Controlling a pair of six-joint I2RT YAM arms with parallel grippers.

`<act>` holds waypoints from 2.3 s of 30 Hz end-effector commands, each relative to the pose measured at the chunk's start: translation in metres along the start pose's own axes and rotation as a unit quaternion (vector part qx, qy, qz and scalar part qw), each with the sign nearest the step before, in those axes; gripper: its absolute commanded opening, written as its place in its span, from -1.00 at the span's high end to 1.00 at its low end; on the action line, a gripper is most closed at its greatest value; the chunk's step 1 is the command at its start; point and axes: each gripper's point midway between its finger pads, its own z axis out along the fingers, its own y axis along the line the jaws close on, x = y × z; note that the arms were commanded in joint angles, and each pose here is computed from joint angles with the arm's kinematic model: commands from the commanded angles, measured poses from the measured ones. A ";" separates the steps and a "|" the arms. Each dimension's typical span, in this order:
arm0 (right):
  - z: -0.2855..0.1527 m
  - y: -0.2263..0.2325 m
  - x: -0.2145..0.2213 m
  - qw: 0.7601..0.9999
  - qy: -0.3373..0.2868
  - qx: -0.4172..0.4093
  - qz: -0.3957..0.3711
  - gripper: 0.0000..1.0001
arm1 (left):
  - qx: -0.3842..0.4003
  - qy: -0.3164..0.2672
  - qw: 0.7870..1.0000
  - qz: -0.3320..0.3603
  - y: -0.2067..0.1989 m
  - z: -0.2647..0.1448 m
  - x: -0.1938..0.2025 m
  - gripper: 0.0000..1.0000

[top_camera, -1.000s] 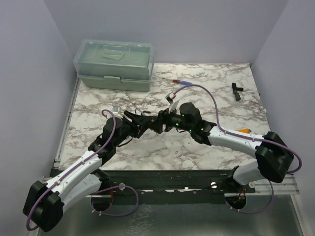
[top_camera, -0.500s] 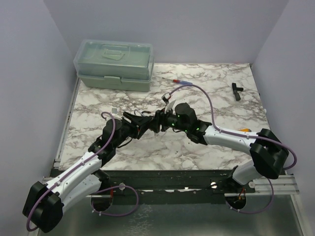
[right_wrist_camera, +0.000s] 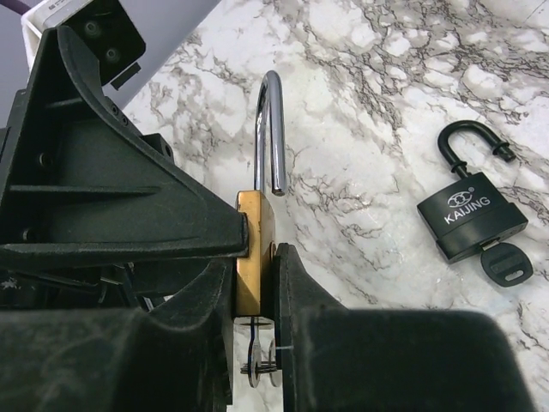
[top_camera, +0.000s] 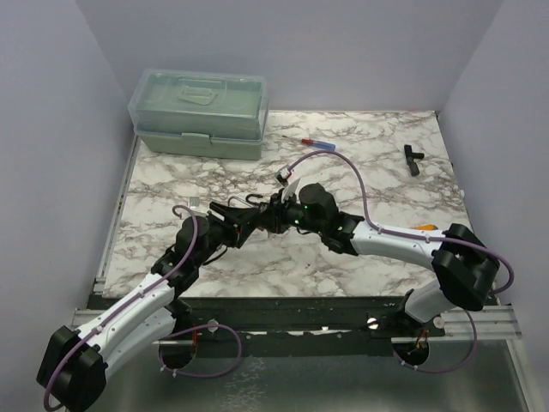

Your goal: Unlock with the key

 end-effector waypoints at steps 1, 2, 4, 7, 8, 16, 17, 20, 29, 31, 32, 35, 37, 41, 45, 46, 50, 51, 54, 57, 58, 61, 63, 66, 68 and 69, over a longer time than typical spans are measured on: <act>-0.007 -0.003 -0.018 0.999 -0.032 0.016 0.028 0.99 | 0.085 -0.030 0.996 0.023 -0.039 -0.011 -0.009 0.25; -0.010 -0.002 -0.020 0.999 -0.036 0.015 0.031 0.99 | 0.087 -0.031 0.995 0.035 -0.038 -0.012 -0.009 0.01; -0.015 0.001 -0.025 0.998 -0.043 0.012 0.042 0.99 | 0.091 -0.031 0.993 0.064 -0.034 -0.015 -0.009 -0.43; -0.025 0.009 -0.035 0.997 -0.053 0.003 0.048 0.99 | 0.102 -0.026 0.990 0.097 -0.030 -0.022 -0.006 -0.83; -0.028 0.011 -0.038 0.997 -0.056 0.001 0.050 0.99 | 0.109 -0.026 0.988 0.104 -0.030 -0.025 -0.005 -0.89; -0.069 0.031 -0.053 0.995 -0.071 -0.025 0.066 0.99 | 0.193 -0.045 0.966 0.166 -0.050 -0.062 -0.006 -0.98; -0.074 0.035 -0.055 0.994 -0.075 -0.034 0.069 0.99 | 0.199 -0.052 0.964 0.170 -0.052 -0.066 -0.008 -0.98; -0.088 0.050 -0.060 0.992 -0.076 -0.065 0.073 0.99 | 0.212 -0.067 0.960 0.170 -0.057 -0.074 -0.012 -0.95; -0.101 0.078 -0.062 0.986 -0.059 -0.133 0.078 0.99 | 0.211 -0.046 0.959 0.183 -0.066 -0.070 -0.004 -0.83; -0.102 0.080 -0.064 0.986 -0.058 -0.136 0.076 0.99 | 0.209 -0.040 0.958 0.193 -0.068 -0.069 -0.001 -0.80; -0.102 0.079 -0.065 0.987 -0.058 -0.134 0.074 0.99 | 0.212 -0.034 0.955 0.203 -0.071 -0.070 0.001 -0.80; -0.102 0.066 -0.065 0.990 -0.061 -0.095 0.080 0.99 | 0.209 -0.031 0.948 0.237 -0.078 -0.075 0.003 -0.84; -0.101 0.055 -0.064 0.992 -0.064 -0.064 0.086 0.99 | 0.186 -0.033 0.946 0.263 -0.077 -0.077 0.001 -0.89; -0.102 0.040 -0.059 0.993 -0.062 -0.021 0.096 0.99 | 0.117 -0.038 0.943 0.310 -0.068 -0.086 -0.007 -0.94; -0.093 0.030 -0.040 0.993 -0.037 -0.005 0.110 0.99 | 0.011 -0.080 0.931 0.355 -0.055 -0.099 -0.034 -0.95; -0.089 0.029 -0.034 0.993 -0.026 -0.004 0.115 0.99 | -0.010 -0.088 0.926 0.367 -0.053 -0.102 -0.040 -0.96; -0.071 0.034 -0.019 0.991 -0.001 -0.029 0.134 0.99 | -0.064 -0.117 0.898 0.420 -0.058 -0.116 -0.060 -0.96; -0.067 0.035 -0.016 0.990 0.005 -0.035 0.139 0.99 | -0.075 -0.128 0.889 0.434 -0.059 -0.119 -0.066 -0.96; -0.052 0.040 -0.010 0.987 0.021 -0.055 0.149 0.99 | -0.096 -0.152 0.866 0.467 -0.062 -0.125 -0.079 -0.96; -0.036 0.050 -0.006 0.983 0.037 -0.087 0.160 0.99 | -0.099 -0.158 0.850 0.493 -0.065 -0.129 -0.084 -0.96; -0.031 0.053 -0.005 0.981 0.043 -0.097 0.165 0.99 | -0.102 -0.161 0.847 0.496 -0.064 -0.129 -0.086 -0.96; -0.009 0.058 0.008 0.972 0.073 -0.121 0.186 0.99 | -0.095 -0.154 0.848 0.498 -0.063 -0.125 -0.083 -0.96; 0.004 0.059 0.013 0.967 0.085 -0.132 0.199 0.99 | -0.094 -0.142 0.848 0.502 -0.061 -0.121 -0.079 -0.96; 0.018 0.057 0.023 0.962 0.097 -0.137 0.216 0.99 | -0.096 -0.143 0.847 0.503 -0.060 -0.121 -0.080 -0.96; 0.027 0.051 0.030 0.962 0.101 -0.123 0.222 0.99 | -0.094 -0.143 0.847 0.502 -0.061 -0.122 -0.080 -0.96; 0.032 0.045 0.033 0.963 0.101 -0.110 0.226 0.99 | -0.095 -0.143 0.847 0.502 -0.060 -0.122 -0.080 -0.96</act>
